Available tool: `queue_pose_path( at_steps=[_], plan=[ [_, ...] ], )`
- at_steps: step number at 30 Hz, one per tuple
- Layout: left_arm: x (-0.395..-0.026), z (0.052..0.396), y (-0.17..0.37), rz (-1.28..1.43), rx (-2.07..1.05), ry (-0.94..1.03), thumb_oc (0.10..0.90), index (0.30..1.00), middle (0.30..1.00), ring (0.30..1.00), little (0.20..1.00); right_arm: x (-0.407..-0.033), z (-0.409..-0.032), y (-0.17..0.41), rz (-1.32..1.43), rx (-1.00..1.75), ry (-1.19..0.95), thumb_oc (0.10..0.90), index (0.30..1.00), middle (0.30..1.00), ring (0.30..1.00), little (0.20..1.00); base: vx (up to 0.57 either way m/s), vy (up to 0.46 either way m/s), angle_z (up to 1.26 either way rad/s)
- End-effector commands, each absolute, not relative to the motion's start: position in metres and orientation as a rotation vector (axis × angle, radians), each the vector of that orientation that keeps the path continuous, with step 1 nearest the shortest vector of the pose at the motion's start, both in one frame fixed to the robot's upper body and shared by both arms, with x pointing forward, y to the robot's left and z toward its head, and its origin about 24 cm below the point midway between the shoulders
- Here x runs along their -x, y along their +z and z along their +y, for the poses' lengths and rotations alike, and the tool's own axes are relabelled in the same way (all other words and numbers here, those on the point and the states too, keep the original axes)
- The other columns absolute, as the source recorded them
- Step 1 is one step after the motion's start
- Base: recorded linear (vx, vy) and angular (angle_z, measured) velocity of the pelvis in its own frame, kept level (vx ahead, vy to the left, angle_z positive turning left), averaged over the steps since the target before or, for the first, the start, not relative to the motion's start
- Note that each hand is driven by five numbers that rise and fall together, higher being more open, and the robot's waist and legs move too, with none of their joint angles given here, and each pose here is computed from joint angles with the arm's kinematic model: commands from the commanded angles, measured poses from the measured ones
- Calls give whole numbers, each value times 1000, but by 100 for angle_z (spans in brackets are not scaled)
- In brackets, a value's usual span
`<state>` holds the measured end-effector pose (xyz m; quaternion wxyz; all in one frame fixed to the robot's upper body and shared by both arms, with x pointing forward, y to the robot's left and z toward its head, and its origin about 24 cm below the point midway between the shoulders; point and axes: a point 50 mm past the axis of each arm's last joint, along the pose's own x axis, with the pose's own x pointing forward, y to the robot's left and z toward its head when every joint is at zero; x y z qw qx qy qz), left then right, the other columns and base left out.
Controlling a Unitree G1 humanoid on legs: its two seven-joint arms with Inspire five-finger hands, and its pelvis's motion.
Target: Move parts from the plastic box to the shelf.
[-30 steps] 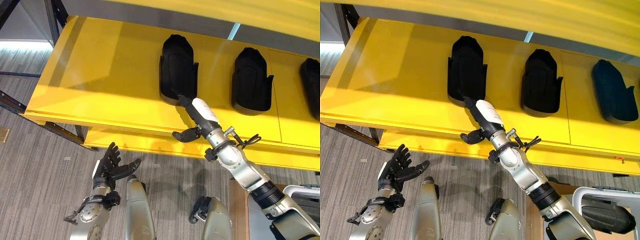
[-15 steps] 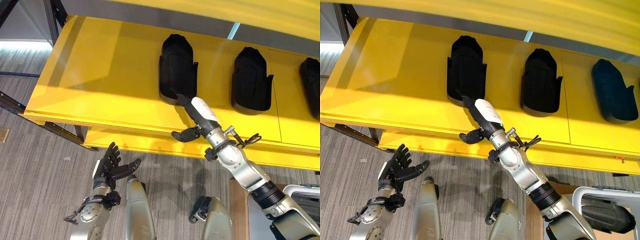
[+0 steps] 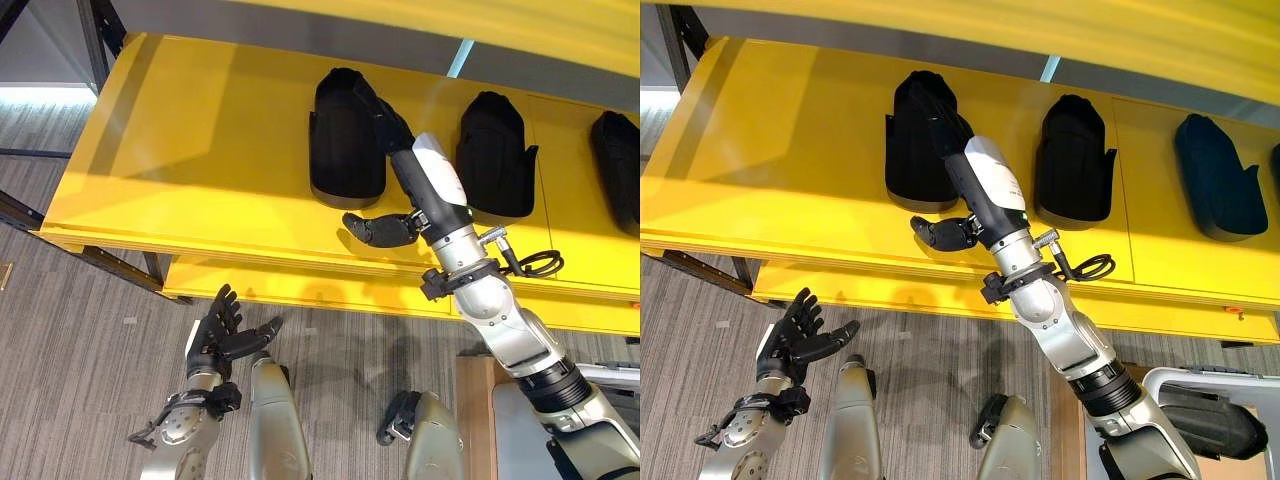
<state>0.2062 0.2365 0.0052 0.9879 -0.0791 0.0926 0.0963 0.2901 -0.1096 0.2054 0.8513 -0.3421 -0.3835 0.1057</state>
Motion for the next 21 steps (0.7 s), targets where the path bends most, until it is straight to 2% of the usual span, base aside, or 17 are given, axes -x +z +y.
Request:
queue_pose_path(
  at_steps=[1,12,20,21],
  plan=[
    [-211,230,32,32,143,153,900,1000,1000,1000,1000,-264,-114,266,-1148,548,106,900,1000,1000,1000,1000,0,0,0],
    [-207,228,27,44,146,150,900,1000,1000,1000,1000,-254,-135,241,-1051,449,116,900,1000,1000,1000,1000,23,-12,-4],
    [-200,230,19,62,155,150,900,1000,1000,1000,1000,-252,-164,189,-780,409,153,900,1000,1000,1000,1000,70,47,-18],
    [-196,231,16,75,156,151,900,1000,1000,1000,1000,-248,-180,169,-670,377,137,900,1000,1000,1000,1000,89,44,-17]
  ],
)
